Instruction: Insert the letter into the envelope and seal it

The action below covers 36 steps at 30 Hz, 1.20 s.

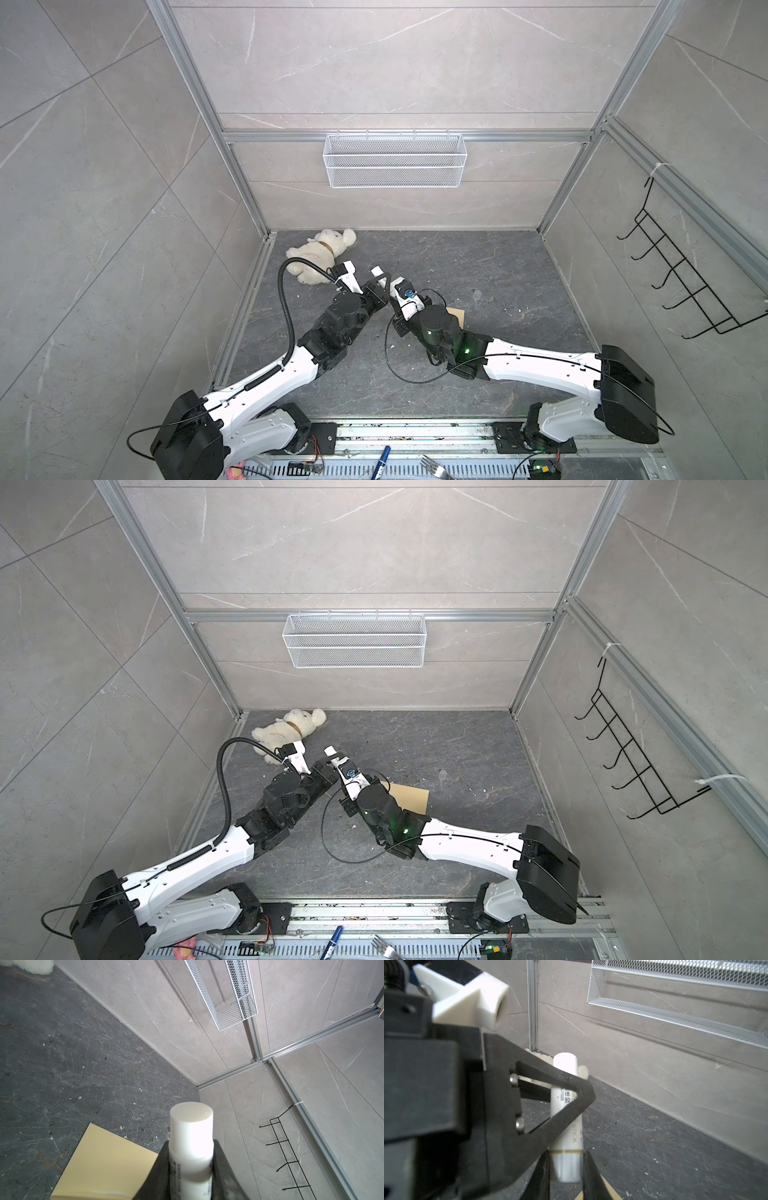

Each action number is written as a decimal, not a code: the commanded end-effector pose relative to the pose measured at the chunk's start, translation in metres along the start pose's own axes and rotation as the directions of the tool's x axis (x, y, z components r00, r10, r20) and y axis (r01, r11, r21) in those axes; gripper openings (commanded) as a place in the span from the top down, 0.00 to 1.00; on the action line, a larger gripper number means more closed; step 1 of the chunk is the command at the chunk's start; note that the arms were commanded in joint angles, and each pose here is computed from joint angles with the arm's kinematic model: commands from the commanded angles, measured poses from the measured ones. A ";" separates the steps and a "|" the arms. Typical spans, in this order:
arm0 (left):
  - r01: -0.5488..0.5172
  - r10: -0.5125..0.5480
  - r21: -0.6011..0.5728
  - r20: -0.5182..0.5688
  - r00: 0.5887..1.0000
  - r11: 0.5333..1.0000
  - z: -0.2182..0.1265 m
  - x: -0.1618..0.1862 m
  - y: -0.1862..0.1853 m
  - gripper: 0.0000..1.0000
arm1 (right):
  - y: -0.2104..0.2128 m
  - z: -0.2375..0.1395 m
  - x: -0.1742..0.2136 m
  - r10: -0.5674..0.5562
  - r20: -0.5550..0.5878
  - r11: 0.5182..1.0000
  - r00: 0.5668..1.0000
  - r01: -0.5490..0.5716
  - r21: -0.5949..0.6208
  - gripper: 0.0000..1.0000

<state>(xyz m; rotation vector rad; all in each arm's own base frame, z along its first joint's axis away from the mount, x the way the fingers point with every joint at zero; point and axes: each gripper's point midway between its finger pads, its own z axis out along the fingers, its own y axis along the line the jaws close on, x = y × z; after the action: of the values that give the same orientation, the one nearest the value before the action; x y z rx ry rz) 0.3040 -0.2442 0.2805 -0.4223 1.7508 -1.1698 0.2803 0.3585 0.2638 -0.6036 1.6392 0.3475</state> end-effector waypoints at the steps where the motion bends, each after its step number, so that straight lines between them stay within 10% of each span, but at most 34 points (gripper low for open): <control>1: -0.065 0.057 0.195 0.044 0.997 0.979 -0.008 -0.010 -0.042 1.00 | -0.007 -0.002 -0.009 0.127 0.014 0.991 0.992 -0.127 -0.047 1.00; 9: -0.243 0.208 0.452 0.126 0.970 0.858 -0.028 -0.003 -0.079 1.00 | -0.037 -0.010 -0.024 0.529 -0.053 0.778 0.847 -0.509 -0.369 1.00; 15: -0.287 0.256 0.529 0.134 0.957 0.798 -0.036 0.004 -0.094 1.00 | -0.045 -0.011 -0.033 0.635 -0.134 0.619 0.760 -0.606 -0.500 1.00; 19: -0.270 0.240 0.508 0.124 0.963 0.818 -0.031 0.002 -0.091 1.00 | -0.041 -0.008 -0.031 0.638 -0.161 0.594 0.753 -0.615 -0.518 1.00; 24: -0.232 0.206 0.475 0.108 0.973 0.849 -0.025 0.000 -0.087 1.00 | -0.043 -0.005 -0.027 0.614 -0.161 0.629 0.772 -0.603 -0.491 0.94; 29: -0.212 0.183 0.391 0.108 0.977 0.896 -0.019 -0.008 -0.075 1.00 | -0.039 -0.021 -0.024 0.434 -0.051 0.832 0.900 -0.422 -0.360 0.54; 32: -0.203 0.172 0.369 0.116 0.978 0.907 -0.019 -0.012 -0.073 1.00 | -0.032 -0.035 -0.024 0.219 0.025 0.955 0.975 -0.209 -0.213 0.47; 36: -0.198 0.164 0.364 0.122 0.979 0.910 -0.019 -0.014 -0.073 1.00 | -0.032 -0.046 -0.024 0.123 0.084 0.987 0.989 -0.113 -0.114 0.42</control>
<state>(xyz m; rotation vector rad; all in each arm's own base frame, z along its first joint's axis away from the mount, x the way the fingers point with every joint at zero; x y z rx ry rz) 0.2838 -0.2631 0.3144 -0.0672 1.5143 -1.2499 0.2439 0.3379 0.3122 -0.5879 1.5776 0.8627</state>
